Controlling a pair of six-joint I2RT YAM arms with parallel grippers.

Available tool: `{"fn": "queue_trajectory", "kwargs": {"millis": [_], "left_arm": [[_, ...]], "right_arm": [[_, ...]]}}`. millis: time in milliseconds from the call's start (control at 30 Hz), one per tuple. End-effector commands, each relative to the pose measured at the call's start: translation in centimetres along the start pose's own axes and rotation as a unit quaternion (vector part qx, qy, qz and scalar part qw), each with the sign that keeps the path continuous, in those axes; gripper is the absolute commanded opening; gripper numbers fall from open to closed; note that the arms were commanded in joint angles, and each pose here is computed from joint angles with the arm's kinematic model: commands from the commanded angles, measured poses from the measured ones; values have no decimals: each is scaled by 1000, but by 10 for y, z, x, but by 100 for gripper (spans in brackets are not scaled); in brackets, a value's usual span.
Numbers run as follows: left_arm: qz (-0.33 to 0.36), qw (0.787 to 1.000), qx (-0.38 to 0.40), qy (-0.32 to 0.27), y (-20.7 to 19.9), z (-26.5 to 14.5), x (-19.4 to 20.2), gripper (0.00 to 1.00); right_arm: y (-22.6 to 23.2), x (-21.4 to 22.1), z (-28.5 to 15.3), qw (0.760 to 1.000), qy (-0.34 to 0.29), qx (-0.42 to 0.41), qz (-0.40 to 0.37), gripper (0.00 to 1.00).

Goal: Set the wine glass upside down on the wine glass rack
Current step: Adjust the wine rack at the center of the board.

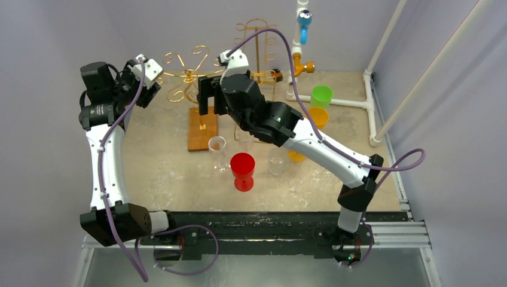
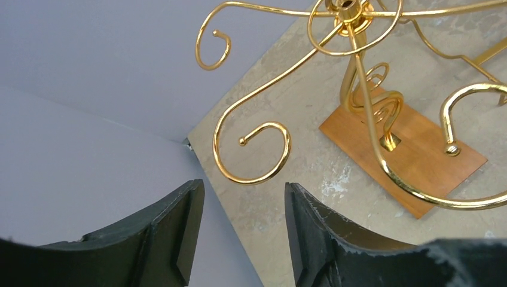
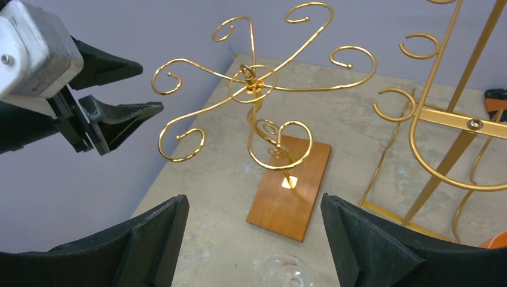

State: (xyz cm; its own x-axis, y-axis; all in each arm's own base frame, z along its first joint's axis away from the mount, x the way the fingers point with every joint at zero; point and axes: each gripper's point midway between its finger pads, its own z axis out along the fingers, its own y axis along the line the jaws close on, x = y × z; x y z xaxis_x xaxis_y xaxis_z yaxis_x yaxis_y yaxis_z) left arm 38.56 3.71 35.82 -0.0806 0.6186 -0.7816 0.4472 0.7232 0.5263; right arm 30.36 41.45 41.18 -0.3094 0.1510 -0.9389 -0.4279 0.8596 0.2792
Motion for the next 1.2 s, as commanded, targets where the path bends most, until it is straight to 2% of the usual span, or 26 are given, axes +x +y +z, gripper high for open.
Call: {"fn": "queue_trajectory", "kwargs": {"millis": [0,333,533,600,800,933,1167], "left_arm": [[54,998,-17,-12,12,6,-3,57],[100,993,-15,-53,13,25,-12,65],[141,989,-7,-50,2,38,-9,62],[149,987,-11,-54,2,39,-11,54],[178,982,-28,-53,4,36,-12,14],[206,975,-52,-68,4,19,-23,7],[260,962,-59,-63,-9,-7,-25,4]], "right_arm": [[-5,-21,4,1000,-6,-9,15,91],[-25,-16,29,999,15,-13,48,90],[-29,-14,41,998,24,-16,58,90],[-29,-12,45,997,27,-19,63,90],[-28,-6,56,996,38,-30,71,89],[-27,0,62,995,46,-34,76,89],[-22,-2,61,994,42,-48,86,88]]}}
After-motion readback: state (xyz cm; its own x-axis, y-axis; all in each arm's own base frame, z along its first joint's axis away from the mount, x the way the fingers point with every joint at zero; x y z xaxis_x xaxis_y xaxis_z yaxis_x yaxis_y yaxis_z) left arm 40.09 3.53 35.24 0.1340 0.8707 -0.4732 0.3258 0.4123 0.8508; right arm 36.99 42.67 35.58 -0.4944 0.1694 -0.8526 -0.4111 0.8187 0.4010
